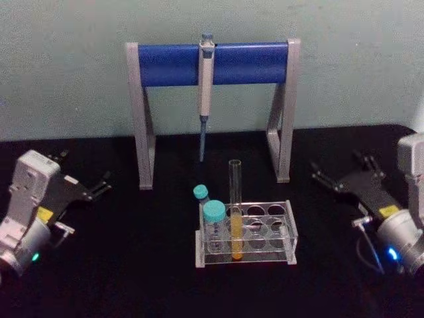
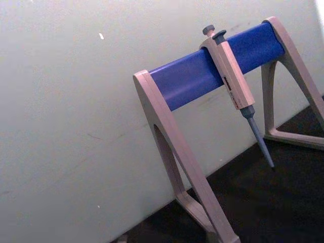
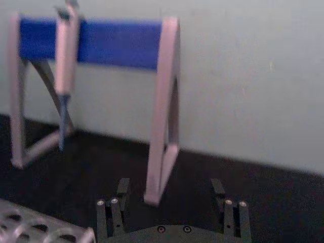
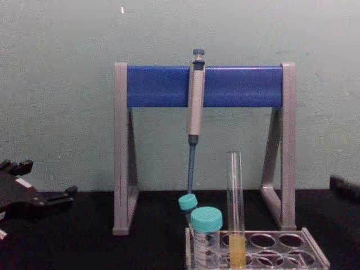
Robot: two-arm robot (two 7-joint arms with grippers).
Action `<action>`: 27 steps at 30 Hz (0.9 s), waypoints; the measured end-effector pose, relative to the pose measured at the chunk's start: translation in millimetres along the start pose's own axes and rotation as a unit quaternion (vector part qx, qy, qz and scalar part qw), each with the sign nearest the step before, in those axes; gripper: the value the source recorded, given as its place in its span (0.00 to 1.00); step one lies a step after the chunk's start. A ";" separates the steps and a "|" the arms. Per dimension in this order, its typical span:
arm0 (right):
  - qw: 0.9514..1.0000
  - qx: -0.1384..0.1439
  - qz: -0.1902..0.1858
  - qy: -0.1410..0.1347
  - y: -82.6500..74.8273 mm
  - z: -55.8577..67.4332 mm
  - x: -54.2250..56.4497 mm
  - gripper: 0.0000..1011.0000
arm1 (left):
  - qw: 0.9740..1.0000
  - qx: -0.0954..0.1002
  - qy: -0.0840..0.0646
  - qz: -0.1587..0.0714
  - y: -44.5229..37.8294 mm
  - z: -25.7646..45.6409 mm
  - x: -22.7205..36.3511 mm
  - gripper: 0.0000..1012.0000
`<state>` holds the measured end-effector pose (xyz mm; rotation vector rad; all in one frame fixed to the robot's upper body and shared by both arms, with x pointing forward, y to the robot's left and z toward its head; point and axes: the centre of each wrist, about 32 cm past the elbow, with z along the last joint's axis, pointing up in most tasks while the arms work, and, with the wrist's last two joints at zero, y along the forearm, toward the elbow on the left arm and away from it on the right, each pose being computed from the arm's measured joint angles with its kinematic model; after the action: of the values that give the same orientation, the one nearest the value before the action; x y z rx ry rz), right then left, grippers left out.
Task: Pick up the test tube from the test tube rack, shake it, then place it back into the test tube rack.
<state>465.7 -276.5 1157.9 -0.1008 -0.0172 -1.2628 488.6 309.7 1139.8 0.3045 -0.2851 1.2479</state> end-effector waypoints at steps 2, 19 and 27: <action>1.000 -0.015 -0.004 0.000 -0.7 -4.7 -1.4 0.99 | 1.000 0.000 0.000 0.000 0.0 0.0 0.0 0.99; 0.996 -0.089 0.007 0.020 -2.3 -28.6 -10.0 0.99 | 1.000 0.000 0.000 0.000 0.0 0.0 0.0 0.99; 0.996 -0.089 0.007 0.020 -2.3 -28.6 -9.6 0.99 | 1.000 0.000 0.000 0.000 0.0 0.0 0.0 0.99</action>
<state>459.3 -270.5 1128.9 -0.2296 0.1306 -1.2496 488.6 309.7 1139.8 0.3045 -0.2850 1.2480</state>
